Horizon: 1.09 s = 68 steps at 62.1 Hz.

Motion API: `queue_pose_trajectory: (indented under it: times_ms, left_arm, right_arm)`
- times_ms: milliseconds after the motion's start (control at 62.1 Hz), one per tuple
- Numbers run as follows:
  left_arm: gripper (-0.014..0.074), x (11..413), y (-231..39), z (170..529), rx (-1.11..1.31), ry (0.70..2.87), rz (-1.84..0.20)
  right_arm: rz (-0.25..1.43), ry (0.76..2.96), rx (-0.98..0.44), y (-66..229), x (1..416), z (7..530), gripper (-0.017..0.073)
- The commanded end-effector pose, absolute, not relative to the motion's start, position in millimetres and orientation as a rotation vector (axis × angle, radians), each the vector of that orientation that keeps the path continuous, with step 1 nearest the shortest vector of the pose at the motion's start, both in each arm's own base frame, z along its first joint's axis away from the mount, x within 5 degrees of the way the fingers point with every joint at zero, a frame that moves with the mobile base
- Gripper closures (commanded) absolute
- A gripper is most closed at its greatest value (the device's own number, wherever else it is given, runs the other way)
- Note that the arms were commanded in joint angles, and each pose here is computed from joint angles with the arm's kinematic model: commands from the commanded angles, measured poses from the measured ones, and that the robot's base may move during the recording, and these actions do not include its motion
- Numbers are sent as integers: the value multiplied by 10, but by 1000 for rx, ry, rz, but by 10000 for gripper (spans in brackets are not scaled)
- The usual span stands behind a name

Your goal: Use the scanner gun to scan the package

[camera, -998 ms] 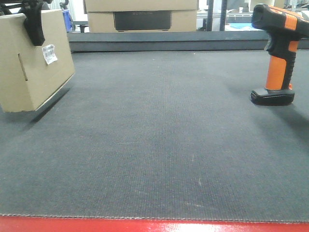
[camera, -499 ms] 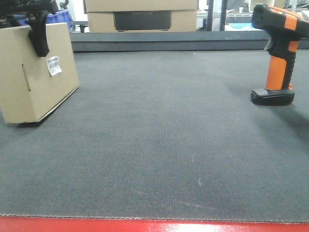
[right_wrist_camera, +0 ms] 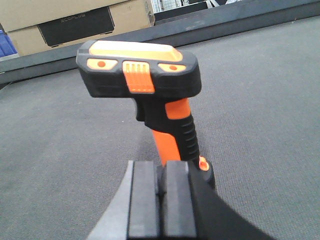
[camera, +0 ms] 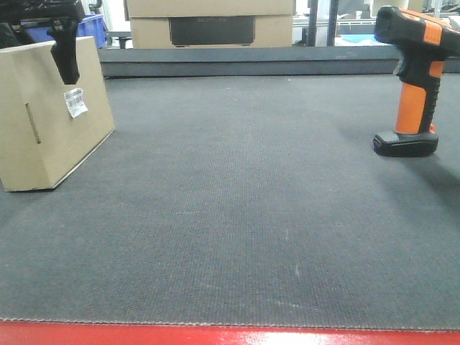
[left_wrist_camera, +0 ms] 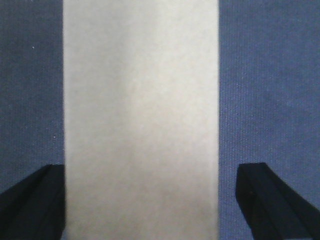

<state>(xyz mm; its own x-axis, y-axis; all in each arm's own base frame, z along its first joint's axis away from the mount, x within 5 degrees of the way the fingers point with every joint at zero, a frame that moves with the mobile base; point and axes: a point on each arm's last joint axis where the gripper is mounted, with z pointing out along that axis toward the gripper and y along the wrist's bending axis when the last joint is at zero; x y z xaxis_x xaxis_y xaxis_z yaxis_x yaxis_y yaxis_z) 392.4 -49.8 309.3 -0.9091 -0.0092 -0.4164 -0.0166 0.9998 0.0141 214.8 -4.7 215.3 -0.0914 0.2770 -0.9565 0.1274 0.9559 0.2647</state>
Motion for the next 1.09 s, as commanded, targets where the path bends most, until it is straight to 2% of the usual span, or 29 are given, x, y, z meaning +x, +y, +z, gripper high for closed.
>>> queue_pose_trajectory:
  times_ms: [0,209,338,434,547,579,756,1078]
  left_arm:
    - [64,3841,-476,3339,-31,2640,23]
    - [150,3489,-391,3900,-28,2485,47]
    - [235,3298,-376,4091,-37,2439,15]
    - [410,3189,-373,4109,-40,2438,-5]
    - [661,3076,-357,4045,-37,2452,-3]
    - [707,3039,-352,4019,-35,2451,-3]
    - [704,2827,-360,3886,-28,2326,-80]
    - [704,2152,-310,3387,-29,1912,-210]
  right_arm:
    - [123,1649,296,-47,2136,2177,719]
    - [123,1650,286,-42,2136,2178,719]
    - [126,1650,198,7,2132,2199,719]
    - [130,1616,133,40,2092,2284,719]
    - [136,1622,152,31,1999,2369,719]
    - [137,1637,158,29,1970,2380,719]
    - [148,1706,159,33,1753,2474,719]
    - [163,1714,150,36,1379,2633,719]
